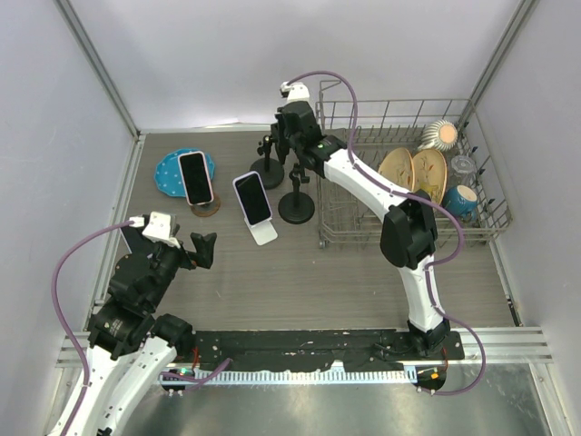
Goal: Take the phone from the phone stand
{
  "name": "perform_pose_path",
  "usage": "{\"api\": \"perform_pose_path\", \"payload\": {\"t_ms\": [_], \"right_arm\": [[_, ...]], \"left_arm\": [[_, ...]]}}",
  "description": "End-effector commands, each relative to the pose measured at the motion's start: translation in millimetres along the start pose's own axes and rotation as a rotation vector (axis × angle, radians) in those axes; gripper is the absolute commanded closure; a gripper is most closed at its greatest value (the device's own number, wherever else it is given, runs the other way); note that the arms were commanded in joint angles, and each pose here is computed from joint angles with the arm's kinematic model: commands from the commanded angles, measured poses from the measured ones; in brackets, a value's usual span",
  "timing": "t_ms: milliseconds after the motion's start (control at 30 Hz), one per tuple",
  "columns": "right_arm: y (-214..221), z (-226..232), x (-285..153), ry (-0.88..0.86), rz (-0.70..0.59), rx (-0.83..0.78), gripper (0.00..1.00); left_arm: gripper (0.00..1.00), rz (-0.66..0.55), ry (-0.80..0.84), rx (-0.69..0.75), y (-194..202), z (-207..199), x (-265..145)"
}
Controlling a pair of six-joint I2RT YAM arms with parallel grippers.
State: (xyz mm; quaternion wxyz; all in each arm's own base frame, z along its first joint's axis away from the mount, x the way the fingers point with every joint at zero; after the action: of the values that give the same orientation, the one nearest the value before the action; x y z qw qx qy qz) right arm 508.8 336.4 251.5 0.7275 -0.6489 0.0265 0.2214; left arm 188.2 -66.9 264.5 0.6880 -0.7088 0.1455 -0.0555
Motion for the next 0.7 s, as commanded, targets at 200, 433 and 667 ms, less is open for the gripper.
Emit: {"api": "perform_pose_path", "payload": {"t_ms": [200, 433, 667], "right_arm": [[-183, 22, -106, -0.173, -0.548, 0.154, 0.99], [-196, 14, -145, -0.195, -0.611, 0.186, 0.99], [-216, 11, -189, -0.243, -0.666, 0.208, 0.99]], "left_arm": [[0.0, -0.013, -0.013, 0.008, -3, 2, 3], [0.0, -0.009, -0.01, 0.008, -3, 1, 4], [0.0, 0.002, -0.014, 0.009, 0, 2, 5]]}}
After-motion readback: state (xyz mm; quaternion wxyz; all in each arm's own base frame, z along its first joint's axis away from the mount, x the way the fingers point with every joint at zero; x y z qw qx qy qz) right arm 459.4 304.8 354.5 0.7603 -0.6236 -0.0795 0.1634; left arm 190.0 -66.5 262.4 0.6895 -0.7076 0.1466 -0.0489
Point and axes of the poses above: each gripper's point midway between its finger pads, its own x axis out along the fingers, its own z axis along the line the jaws close on, y = z × x, the point moved 2 cm from there along -x, back along the fingers, and after that the axes turned 2 degrees about x, right-handed, at the moved point
